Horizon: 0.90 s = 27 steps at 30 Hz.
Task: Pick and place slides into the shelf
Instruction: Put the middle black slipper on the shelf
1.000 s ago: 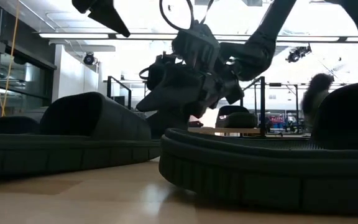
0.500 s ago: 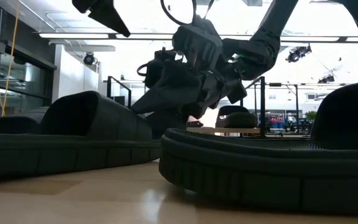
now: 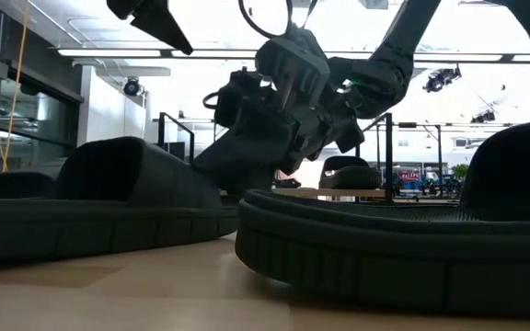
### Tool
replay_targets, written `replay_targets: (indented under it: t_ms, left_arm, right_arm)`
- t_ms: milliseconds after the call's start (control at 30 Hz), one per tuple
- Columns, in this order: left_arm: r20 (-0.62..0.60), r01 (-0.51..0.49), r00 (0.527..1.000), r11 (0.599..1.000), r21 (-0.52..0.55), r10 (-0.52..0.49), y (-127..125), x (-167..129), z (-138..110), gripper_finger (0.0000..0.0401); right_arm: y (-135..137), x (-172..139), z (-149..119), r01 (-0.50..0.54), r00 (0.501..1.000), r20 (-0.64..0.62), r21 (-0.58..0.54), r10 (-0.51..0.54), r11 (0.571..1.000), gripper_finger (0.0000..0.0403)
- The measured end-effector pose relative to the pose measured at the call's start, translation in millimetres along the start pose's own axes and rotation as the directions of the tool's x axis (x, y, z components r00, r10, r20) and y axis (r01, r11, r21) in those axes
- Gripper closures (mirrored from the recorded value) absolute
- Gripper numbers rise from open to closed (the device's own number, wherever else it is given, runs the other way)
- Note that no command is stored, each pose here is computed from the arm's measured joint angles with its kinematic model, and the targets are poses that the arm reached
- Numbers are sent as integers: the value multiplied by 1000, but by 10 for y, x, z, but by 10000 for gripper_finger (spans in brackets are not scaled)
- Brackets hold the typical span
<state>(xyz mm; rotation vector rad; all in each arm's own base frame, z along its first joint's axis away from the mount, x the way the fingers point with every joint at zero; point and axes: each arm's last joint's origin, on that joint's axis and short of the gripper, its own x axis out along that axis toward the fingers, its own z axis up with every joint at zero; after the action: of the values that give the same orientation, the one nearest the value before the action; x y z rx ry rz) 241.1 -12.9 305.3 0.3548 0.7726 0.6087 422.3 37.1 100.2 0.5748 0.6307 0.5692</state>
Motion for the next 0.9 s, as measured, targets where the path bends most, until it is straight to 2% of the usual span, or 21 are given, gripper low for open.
replay_targets:
  t_ms: [100, 900]
  left_arm:
    - [0, 0, 1000, 1000, 0, 0, -1, 1, 0, 155]
    - [0, 0, 1000, 1000, 0, 0, -1, 1, 0, 155]
  right_arm:
    - [-12, -12, 8, 2, 1000, 3, -19, -2, 1000, 395]
    - [-98, -138, 51, -8, 999, -33, 65, 10, 998, 402]
